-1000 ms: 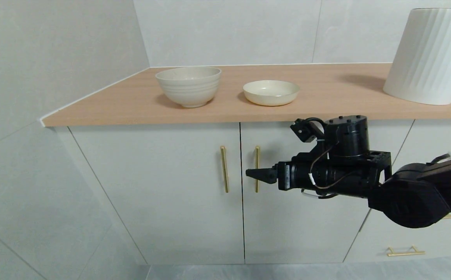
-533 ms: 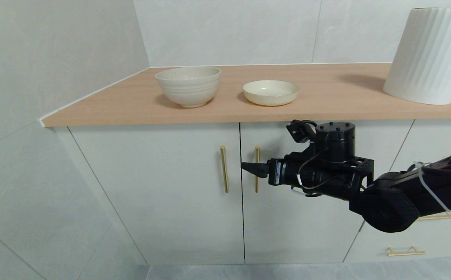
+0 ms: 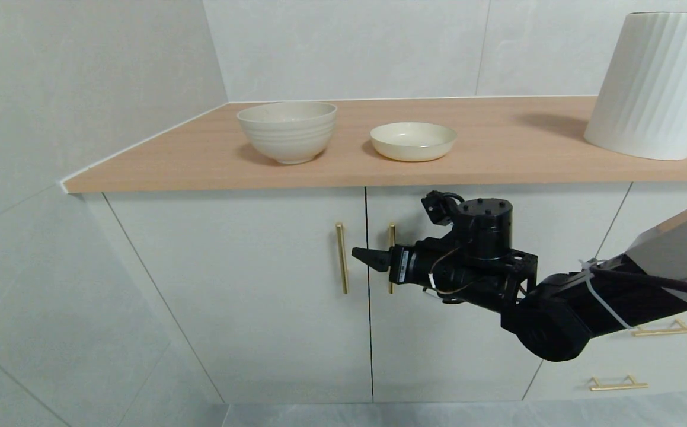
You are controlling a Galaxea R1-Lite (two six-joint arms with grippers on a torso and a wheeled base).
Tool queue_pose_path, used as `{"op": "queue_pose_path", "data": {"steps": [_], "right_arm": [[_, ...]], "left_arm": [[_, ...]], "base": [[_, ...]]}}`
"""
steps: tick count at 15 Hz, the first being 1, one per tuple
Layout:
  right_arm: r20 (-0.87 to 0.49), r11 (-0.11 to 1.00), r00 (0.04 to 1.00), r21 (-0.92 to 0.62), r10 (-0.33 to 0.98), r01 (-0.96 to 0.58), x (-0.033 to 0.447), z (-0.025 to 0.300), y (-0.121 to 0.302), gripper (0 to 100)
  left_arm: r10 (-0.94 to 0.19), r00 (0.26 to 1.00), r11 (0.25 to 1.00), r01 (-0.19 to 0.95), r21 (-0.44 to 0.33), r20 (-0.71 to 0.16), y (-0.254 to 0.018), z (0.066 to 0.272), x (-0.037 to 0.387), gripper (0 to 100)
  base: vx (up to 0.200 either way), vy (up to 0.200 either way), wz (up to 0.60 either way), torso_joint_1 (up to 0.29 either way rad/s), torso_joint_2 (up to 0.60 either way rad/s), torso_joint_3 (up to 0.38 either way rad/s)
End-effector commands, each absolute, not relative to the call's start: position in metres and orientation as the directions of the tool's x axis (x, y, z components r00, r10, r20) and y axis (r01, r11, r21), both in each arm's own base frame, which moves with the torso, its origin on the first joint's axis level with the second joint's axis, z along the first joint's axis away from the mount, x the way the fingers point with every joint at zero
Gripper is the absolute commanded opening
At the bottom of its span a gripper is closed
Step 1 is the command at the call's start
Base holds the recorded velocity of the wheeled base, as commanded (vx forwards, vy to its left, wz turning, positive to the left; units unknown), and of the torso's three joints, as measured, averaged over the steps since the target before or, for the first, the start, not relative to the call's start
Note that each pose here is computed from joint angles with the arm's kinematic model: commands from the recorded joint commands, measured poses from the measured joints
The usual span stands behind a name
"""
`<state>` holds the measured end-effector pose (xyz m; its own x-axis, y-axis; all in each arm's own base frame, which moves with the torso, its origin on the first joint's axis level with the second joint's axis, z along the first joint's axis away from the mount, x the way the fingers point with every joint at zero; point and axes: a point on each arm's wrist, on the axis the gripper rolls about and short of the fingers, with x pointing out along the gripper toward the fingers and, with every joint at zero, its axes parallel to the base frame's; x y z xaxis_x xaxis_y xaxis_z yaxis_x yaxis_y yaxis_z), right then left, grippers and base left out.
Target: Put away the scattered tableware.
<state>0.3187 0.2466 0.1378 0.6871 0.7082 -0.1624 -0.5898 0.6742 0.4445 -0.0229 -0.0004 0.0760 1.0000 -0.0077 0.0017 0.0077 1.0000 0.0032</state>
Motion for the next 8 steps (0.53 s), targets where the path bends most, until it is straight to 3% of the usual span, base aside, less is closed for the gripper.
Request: {"op": "queue_pose_path", "data": {"steps": [1,8], "right_arm": [[-0.165,0.662,0.673,0.451,0.721,-0.599,0.316,0.134,0.254,100],[-0.163,0.637,0.647,0.463,0.744,-0.616,0.304,0.136,0.263,100]], "left_arm": [[-0.008,1.0,1.0,0.008,0.003,0.002,0.0,0.076,-0.023,100],[-0.008,1.0,1.0,0.008,0.003,0.002,0.0,0.076,-0.023,100]], "base": [[0.0,0.0,0.0,0.0,0.0,0.0],[0.0,0.0,0.0,0.0,0.0,0.0]]}}
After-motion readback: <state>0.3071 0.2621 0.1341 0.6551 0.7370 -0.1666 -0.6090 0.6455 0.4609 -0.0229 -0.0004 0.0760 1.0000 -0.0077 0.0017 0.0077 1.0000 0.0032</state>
